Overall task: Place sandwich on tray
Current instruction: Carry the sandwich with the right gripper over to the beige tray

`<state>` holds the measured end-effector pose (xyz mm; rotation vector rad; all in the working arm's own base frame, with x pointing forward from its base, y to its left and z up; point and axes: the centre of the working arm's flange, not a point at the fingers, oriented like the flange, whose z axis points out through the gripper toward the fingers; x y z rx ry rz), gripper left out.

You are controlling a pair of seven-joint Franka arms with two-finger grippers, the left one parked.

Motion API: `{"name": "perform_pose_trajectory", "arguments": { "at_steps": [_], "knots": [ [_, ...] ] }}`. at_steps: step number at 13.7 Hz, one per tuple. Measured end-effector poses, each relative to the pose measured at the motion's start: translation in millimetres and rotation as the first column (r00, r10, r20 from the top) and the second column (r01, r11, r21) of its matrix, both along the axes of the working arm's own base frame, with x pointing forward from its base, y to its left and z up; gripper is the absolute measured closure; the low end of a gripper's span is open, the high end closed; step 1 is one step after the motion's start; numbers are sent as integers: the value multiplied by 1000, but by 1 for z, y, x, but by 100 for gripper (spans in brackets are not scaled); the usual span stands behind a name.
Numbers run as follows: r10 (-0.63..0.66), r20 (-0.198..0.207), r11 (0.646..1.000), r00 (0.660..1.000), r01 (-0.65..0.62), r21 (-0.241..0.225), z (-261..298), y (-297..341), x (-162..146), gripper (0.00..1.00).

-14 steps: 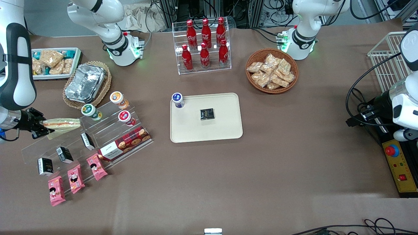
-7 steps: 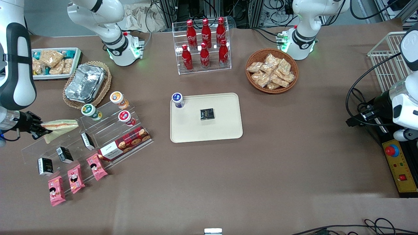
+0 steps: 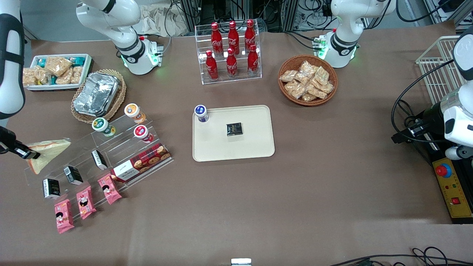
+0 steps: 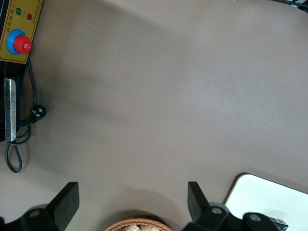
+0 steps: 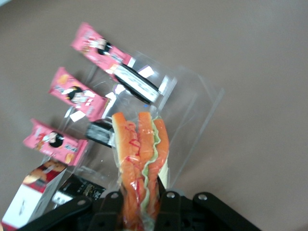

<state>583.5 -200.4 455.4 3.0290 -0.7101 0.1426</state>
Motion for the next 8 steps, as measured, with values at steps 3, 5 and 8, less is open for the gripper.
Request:
{"name": "perform_pose_trajectory", "arguments": {
  "at_steps": [3,5,8],
  "knots": [
    [240,33,970,970,-239,-35,23,44,21,81],
    [368,45,929,929,-366,-58,35,94,35,81],
    [545,34,835,837,-539,-110,48,172,44,81]
  ]
}}
